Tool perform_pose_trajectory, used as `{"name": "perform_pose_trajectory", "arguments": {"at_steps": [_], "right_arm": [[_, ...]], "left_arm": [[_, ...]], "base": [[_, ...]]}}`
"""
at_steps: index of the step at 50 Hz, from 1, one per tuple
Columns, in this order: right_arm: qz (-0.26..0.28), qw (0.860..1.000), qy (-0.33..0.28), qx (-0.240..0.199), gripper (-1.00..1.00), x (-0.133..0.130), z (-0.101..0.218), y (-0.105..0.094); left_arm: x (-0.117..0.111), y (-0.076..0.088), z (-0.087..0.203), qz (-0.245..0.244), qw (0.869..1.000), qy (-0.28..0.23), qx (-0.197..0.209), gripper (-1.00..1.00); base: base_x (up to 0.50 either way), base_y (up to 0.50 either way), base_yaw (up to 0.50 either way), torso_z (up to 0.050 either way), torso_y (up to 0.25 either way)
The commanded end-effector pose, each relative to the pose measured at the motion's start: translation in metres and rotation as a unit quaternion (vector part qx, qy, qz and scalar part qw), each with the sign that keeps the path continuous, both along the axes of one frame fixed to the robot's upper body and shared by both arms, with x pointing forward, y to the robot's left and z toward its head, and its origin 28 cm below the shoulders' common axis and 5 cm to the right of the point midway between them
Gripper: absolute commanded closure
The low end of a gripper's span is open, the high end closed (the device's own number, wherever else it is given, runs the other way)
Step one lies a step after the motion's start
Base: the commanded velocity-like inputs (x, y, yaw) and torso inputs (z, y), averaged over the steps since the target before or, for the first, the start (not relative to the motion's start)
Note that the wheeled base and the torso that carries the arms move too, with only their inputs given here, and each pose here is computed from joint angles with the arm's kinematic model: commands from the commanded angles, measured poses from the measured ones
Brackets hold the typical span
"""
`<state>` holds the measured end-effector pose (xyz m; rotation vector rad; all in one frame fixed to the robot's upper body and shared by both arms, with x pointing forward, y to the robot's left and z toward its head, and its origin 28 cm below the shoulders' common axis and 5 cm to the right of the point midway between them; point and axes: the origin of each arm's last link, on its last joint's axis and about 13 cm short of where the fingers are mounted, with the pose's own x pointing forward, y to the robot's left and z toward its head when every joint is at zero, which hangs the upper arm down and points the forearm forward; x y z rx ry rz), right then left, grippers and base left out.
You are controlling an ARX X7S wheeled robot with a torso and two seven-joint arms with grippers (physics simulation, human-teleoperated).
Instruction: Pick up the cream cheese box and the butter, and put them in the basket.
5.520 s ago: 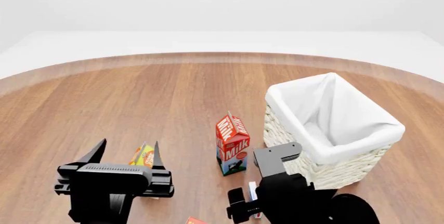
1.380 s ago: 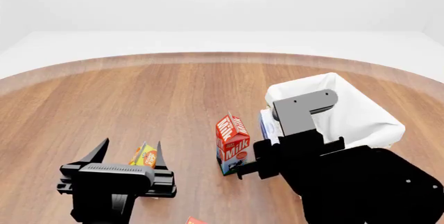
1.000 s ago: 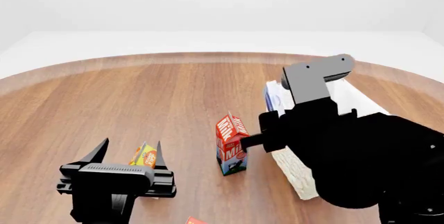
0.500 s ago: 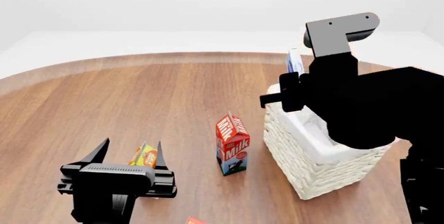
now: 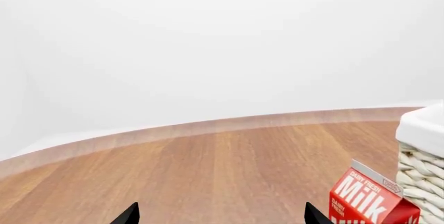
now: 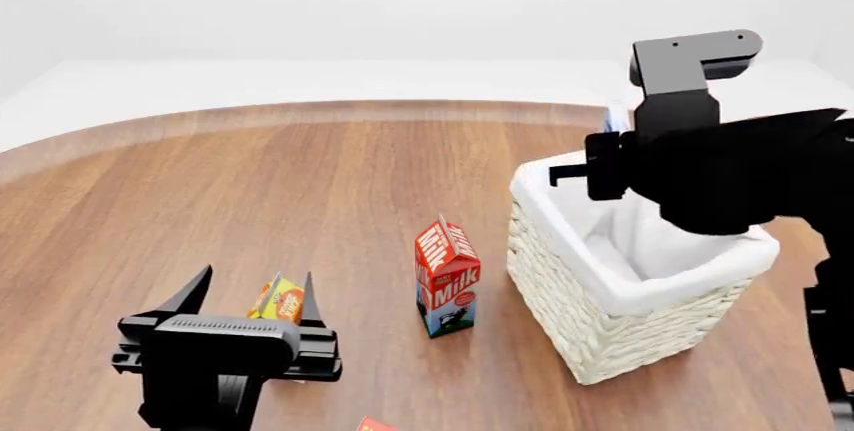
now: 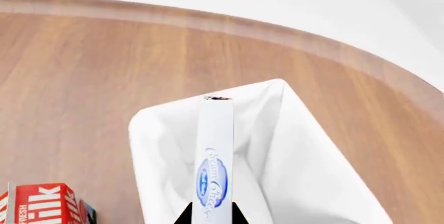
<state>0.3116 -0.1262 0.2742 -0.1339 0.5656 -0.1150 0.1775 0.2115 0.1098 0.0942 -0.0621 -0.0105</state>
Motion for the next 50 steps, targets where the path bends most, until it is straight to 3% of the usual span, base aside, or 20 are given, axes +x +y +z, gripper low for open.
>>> {"name": "perform_pose_trajectory", "arguments": {"at_steps": [1,50], "right_arm": [[-0.024,0.999,0.026,0.005,1.0,0.011,-0.008,-0.014],[-0.044,0.996,0.076,0.02,1.0,0.026,-0.027,-0.026]], "left_arm": [[0.0,-0.001,-0.001,-0.001,1.0,0.001,0.0,-1.0],[0.001,-0.002,-0.001,-0.003,1.0,0.003,0.001,-1.0]], "base": [[0.0,0.0,0.0,0.0,0.0],[0.0,0.0,0.0,0.0,0.001]]}}
